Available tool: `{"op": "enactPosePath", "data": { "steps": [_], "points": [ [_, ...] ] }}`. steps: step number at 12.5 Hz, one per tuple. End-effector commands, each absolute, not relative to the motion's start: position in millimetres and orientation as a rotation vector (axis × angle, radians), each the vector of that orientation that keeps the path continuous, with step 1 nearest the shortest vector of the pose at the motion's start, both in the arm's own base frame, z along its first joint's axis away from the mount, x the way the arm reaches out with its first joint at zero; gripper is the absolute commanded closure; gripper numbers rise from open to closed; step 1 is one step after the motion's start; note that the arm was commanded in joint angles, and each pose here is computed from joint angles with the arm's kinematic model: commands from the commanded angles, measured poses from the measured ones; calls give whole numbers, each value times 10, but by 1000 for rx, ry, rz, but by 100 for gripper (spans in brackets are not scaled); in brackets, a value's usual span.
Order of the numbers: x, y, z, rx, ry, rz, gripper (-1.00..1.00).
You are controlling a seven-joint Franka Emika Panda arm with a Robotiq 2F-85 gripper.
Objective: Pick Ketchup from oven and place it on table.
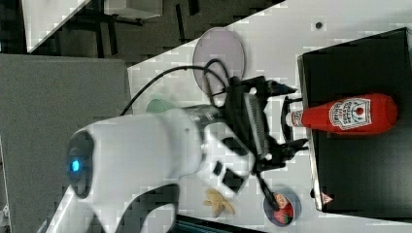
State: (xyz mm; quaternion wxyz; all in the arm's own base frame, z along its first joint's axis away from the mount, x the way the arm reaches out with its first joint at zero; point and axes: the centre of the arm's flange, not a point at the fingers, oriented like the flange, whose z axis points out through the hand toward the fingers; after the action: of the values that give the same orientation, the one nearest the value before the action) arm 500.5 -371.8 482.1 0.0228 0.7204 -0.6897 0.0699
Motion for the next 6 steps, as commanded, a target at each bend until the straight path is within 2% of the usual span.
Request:
{"op": "enactPosePath", "data": {
  "steps": [1,6],
  "points": [
    [4962,-3958,4410,2156,-2205,193,-100],
    [4965,-4121,3858,2088,-2279,111,-100]
  ]
}}
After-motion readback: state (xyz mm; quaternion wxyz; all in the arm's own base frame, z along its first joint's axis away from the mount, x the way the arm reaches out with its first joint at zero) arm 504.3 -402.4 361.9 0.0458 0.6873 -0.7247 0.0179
